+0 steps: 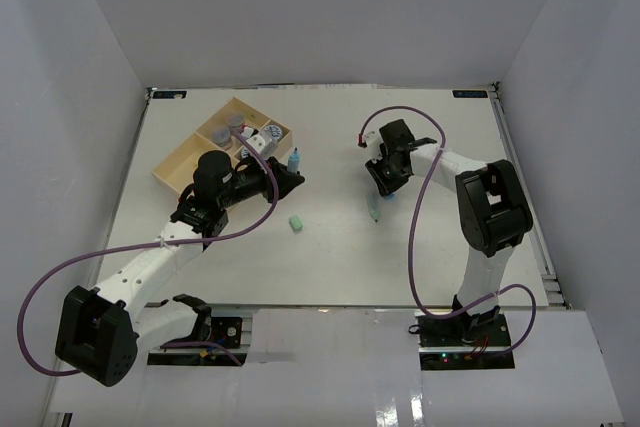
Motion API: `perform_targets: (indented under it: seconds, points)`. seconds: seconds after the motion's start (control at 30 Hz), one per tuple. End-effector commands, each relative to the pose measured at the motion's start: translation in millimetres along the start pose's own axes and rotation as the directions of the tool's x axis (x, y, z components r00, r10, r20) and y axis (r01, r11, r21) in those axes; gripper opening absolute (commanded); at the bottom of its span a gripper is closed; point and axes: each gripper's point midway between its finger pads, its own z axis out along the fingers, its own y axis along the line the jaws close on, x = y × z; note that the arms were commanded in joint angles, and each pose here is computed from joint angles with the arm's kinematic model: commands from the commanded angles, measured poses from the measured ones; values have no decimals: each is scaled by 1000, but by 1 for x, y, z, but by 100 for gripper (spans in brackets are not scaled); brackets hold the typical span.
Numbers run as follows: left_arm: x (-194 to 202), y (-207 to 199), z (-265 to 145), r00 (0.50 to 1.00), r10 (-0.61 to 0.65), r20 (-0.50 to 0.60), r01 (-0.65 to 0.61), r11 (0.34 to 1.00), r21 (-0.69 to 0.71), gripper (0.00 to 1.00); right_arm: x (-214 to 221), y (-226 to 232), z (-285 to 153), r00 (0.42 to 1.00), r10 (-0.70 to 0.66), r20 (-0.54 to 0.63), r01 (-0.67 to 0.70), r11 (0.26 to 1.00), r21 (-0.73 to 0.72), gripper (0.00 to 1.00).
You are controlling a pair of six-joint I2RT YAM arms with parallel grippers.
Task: Sort the stationery into containers
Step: Pick up the pen from the center of the board, then close the pen cap on the pen.
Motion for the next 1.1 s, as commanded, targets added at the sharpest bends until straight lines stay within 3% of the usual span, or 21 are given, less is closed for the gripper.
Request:
perform_targets:
  seconds: [0.0,0.17,0.23,0.37,0.57,0.67,0.87,0.9,1.0,1.07]
  points:
    - [-22,-5,-1,999,28,43,-29,999,26,0,-8,-6,-13,999,-11,36,9,999,41,26]
    - [-24,-9,-2,998,31,54,-33,999,39,0,-59,-2,-77,976,3,219,-26,994,103,26]
    - [-27,-10,-3,997,36,64,-39,998,43,0,-88,11,-118,938,28,346,-69,992,107,24]
    - [-34,-14,-8,994,56,94,-60,997,44,0,-138,50,-189,834,18,551,-84,992,94,22]
    - [-39,-18,-14,989,83,125,-89,995,44,0,-195,115,-286,610,94,787,-130,991,-18,25]
    - [-40,-18,-15,987,92,131,-99,994,42,0,-211,146,-315,508,153,848,-124,987,-103,26]
    - [-42,-18,-17,985,99,143,-105,994,32,0,-222,179,-333,417,233,878,-151,971,-186,26]
    - [-43,-17,-17,984,101,146,-106,994,29,0,-226,185,-341,370,265,890,-155,963,-222,27]
    - [-43,-17,-17,984,99,149,-104,994,25,0,-226,193,-347,301,296,906,-149,953,-263,27]
    - [-43,-18,-17,984,98,152,-103,994,27,0,-227,196,-346,296,300,907,-147,952,-267,28]
